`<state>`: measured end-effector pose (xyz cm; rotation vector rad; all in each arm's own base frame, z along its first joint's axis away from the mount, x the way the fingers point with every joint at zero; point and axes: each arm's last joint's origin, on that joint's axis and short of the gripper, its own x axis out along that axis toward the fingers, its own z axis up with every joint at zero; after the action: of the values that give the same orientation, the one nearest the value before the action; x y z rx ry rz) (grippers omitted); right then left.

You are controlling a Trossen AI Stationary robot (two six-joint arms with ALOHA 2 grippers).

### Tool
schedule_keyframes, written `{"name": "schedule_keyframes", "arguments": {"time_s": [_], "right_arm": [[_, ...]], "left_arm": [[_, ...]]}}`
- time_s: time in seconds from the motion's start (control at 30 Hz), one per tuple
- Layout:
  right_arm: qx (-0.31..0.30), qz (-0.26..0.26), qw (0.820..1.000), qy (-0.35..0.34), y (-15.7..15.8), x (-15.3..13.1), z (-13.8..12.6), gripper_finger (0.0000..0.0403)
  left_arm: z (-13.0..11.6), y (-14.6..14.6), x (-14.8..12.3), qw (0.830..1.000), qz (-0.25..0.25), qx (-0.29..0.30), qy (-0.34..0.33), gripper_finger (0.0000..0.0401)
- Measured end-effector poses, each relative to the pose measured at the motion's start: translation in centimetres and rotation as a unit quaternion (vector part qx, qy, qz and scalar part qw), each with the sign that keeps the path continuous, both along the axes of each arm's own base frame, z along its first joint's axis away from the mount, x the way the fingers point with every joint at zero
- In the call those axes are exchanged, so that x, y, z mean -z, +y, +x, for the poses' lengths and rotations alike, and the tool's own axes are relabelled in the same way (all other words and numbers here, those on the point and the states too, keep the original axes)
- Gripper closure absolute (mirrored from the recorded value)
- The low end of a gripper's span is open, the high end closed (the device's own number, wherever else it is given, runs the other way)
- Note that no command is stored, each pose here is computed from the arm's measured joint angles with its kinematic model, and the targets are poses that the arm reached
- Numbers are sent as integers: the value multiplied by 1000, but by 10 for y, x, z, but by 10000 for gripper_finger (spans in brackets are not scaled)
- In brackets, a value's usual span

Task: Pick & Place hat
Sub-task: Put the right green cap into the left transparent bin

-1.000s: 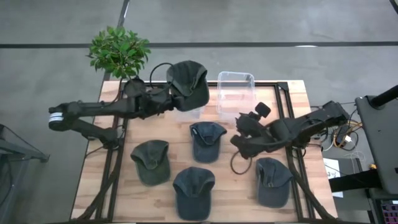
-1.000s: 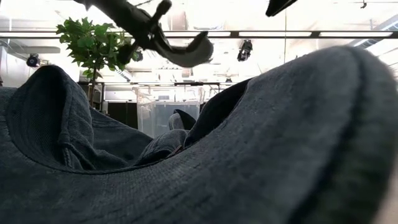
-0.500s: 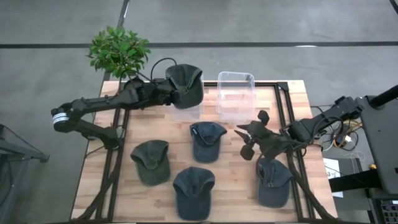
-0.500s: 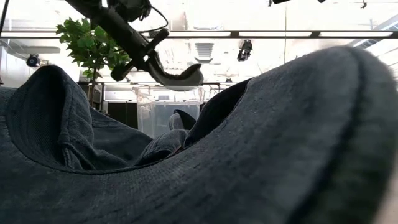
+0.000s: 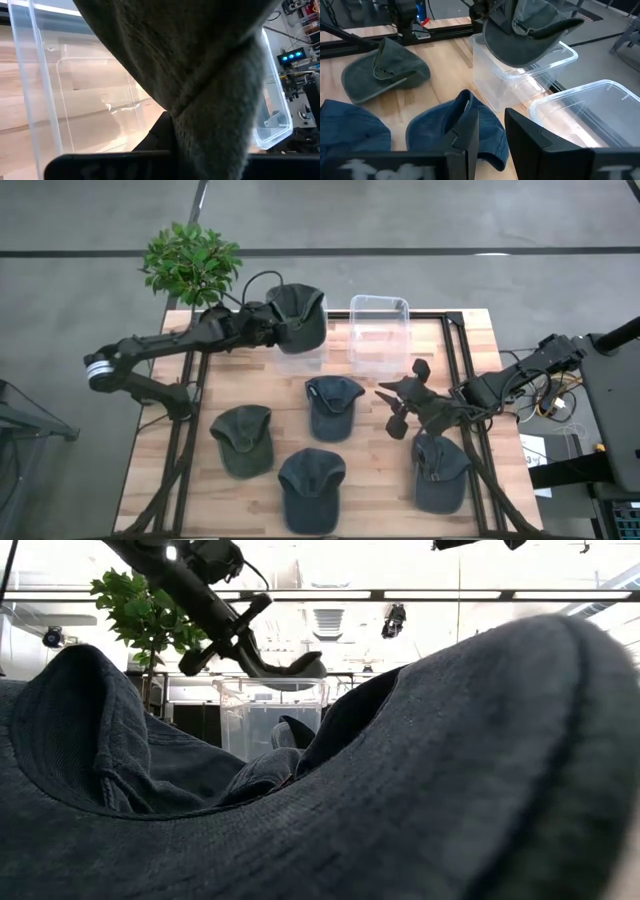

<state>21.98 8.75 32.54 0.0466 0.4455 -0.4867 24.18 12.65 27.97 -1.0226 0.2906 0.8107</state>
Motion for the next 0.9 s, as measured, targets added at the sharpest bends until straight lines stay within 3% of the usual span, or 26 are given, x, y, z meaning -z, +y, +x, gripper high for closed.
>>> {"name": "schedule_keyframes", "arguments": {"time_s": [0.9], "right_arm": [[-5,16,1000,-5,1,0,1,312]], "left_arm": [[3,20,20,998,-33,37,38,396]]}}
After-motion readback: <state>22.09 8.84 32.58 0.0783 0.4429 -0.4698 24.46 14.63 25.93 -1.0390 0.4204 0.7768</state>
